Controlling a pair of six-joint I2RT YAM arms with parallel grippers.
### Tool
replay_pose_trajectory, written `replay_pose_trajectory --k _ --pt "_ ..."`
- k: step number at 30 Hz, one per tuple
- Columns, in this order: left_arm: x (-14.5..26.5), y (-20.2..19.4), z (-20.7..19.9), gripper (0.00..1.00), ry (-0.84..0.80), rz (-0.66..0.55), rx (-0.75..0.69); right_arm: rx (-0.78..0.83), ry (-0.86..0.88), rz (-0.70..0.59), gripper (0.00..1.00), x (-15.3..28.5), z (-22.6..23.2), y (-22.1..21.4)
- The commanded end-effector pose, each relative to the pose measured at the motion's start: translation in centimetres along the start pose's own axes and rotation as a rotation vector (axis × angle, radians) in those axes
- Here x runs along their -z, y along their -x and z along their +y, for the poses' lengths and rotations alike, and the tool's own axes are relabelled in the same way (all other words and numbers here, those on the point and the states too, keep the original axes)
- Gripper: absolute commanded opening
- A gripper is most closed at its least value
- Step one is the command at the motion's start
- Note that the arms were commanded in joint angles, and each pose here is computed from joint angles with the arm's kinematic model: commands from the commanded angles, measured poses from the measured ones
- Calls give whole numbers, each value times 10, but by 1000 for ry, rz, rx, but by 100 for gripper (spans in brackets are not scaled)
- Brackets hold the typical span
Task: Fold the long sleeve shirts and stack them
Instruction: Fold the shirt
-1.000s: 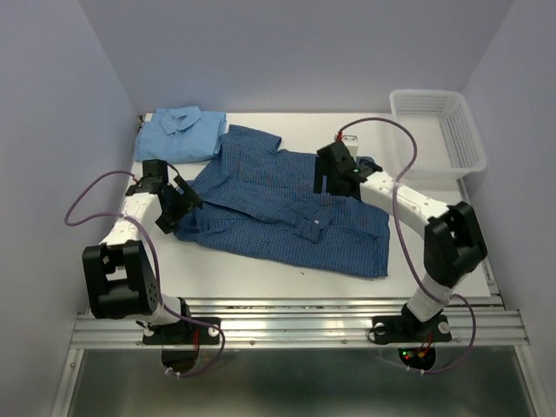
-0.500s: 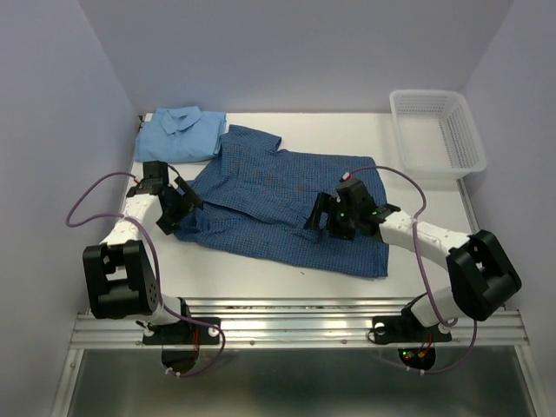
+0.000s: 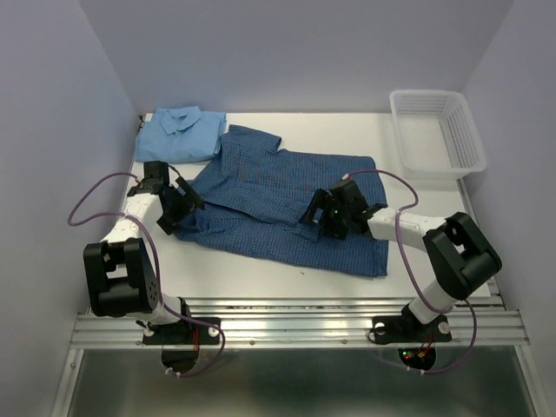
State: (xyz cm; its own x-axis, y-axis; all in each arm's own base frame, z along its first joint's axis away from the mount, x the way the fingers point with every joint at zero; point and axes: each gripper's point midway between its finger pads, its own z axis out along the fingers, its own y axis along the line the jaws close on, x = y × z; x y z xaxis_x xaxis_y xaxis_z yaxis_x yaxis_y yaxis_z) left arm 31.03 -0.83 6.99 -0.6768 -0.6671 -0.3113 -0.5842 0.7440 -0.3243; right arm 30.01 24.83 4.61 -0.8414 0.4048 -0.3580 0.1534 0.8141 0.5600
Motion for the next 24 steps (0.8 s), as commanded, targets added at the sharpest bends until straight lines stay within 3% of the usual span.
replay_pose_trajectory --k 1,8,11,12,17,22,24 --pt "1 -1 5 99 11 -2 -11 -114 -55 -71 100 -11 -18 20" --pt "-9 -20 15 99 28 68 -31 58 -57 -62 100 -23 -22 37" --pt "-14 -34 28 99 59 97 -15 82 -44 -68 80 -28 -16 48" --pt "-16 -35 27 99 50 96 -11 82 -49 -78 64 -28 -17 53" --pt "-18 -38 25 99 37 110 -6 115 -52 -118 42 -26 -9 72" --pt "-17 -36 25 99 38 103 -7 140 12 -126 1 -4 17 82" --pt "-18 -38 26 99 45 108 -5 139 48 -112 1 9 28 81"
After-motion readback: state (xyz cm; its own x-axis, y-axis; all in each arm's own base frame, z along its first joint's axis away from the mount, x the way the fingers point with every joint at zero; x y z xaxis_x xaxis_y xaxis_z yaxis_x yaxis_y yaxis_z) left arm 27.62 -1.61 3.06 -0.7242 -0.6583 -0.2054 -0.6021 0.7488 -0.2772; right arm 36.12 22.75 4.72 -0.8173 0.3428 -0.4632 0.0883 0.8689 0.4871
